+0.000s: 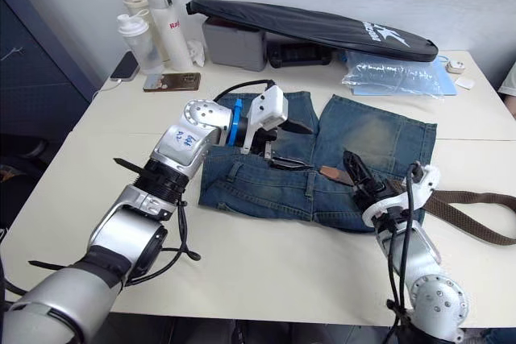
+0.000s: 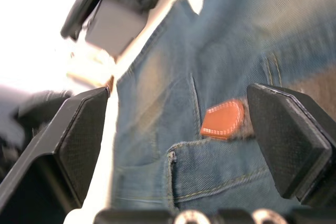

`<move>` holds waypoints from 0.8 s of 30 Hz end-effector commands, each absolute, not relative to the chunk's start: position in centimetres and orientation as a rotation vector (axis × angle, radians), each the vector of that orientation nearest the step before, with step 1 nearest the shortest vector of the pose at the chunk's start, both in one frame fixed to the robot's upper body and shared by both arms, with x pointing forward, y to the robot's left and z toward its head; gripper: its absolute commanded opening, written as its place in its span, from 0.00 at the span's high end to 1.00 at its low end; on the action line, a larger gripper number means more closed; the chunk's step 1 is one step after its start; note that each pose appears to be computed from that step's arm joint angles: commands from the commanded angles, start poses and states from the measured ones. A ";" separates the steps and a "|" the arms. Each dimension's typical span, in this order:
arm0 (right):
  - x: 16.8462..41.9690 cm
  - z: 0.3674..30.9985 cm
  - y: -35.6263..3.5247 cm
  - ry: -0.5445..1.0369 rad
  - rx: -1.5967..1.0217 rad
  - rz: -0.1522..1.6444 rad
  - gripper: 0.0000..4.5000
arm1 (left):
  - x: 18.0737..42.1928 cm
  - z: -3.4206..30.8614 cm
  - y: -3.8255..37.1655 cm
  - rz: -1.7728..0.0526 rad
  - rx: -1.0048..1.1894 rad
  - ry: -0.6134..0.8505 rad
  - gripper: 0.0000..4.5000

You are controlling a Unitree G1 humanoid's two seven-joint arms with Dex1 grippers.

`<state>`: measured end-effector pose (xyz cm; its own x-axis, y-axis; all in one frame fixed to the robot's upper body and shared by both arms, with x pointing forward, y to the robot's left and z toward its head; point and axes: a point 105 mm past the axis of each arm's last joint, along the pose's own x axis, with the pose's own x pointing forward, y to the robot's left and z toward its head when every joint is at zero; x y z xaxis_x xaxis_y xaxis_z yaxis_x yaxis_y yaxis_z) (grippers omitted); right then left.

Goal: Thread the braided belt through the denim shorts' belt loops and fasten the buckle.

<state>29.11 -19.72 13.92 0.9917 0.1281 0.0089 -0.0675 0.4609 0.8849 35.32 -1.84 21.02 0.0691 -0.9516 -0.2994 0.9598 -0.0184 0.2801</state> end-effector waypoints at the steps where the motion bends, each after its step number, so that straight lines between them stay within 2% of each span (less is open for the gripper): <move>1: 28.8 14.1 -20.8 0.012 1.203 0.077 0.01 | 34.8 22.3 -1.7 -1.516 0.467 -0.032 0.00; 10: 28.7 11.8 -21.0 0.044 1.304 -0.012 0.01 | 34.5 22.3 -1.4 -1.497 0.455 -0.026 0.00; 24: 29.4 8.6 -21.9 0.127 1.316 -0.142 0.01 | 34.3 23.4 -1.3 -1.493 0.439 -0.059 0.00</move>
